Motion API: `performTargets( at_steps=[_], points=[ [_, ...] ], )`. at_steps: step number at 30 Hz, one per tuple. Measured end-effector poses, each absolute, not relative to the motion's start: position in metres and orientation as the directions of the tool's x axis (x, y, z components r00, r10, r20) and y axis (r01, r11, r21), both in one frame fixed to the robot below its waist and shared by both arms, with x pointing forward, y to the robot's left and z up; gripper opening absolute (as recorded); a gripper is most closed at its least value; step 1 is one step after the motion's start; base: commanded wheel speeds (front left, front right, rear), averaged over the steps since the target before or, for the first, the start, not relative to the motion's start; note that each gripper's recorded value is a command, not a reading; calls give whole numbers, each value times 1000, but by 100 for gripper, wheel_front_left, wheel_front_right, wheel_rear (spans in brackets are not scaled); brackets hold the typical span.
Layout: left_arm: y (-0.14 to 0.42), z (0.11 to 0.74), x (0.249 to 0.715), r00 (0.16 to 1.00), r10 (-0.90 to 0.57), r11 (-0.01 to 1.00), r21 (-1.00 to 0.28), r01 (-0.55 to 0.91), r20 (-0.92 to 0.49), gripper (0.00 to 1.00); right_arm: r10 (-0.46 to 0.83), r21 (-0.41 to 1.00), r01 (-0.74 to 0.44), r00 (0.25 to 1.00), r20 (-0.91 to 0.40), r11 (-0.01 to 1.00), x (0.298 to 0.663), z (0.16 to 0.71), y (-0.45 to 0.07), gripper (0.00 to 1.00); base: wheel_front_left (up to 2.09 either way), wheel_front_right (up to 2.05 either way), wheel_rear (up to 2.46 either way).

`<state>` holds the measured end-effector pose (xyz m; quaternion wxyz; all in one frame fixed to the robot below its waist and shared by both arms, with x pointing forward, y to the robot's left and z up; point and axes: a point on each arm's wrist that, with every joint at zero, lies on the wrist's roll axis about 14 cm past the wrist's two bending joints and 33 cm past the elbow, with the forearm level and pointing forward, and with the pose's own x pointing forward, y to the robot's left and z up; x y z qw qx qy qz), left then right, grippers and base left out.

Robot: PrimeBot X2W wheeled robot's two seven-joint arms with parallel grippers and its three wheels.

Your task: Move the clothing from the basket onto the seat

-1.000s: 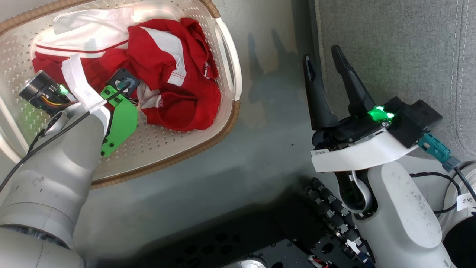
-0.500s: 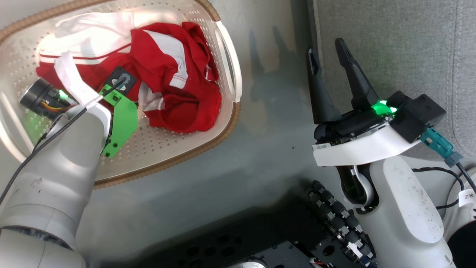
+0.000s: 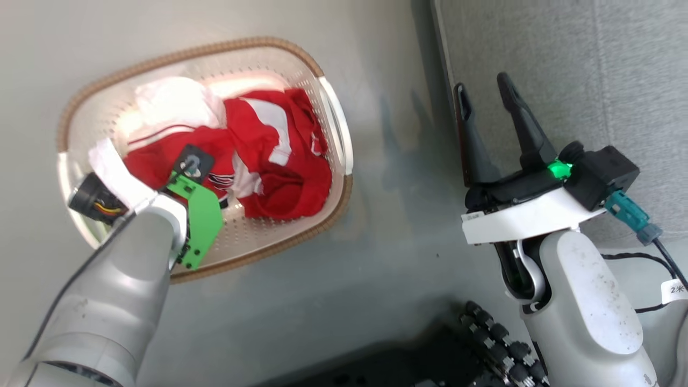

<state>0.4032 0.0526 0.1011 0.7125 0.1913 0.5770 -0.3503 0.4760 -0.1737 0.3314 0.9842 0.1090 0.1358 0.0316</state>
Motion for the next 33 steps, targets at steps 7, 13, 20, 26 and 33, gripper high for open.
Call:
performTargets(
  at_steps=[7, 13, 20, 26, 33],
  points=[
    [47, 153, 424, 267, -359, 724, -87, 684, -894, 0, 98, 224, -51, 974, -203, 973, 467, 367, -169, 100, 0, 0, 0],
    [44, 205, 443, 438, -415, 774, -56, 631, -797, 0, 114, 230, -76, 981, -159, 970, 453, 395, -160, 100, 0, 0, 0],
    [52, 265, 454, 609, -427, 835, -32, 550, -669, 0, 140, 245, -110, 984, -108, 963, 432, 425, -149, 100, 0, 0, 0],
    [51, 321, 460, 728, -431, 874, -45, 484, -533, 0, 162, 245, -142, 985, -62, 959, 412, 448, -142, 100, 0, 0, 0],
    [62, 414, 470, 880, -403, 913, -53, 404, -249, 0, 207, 227, -216, 976, 62, 950, 398, 494, -127, 100, 0, 0, 0]
  ],
)
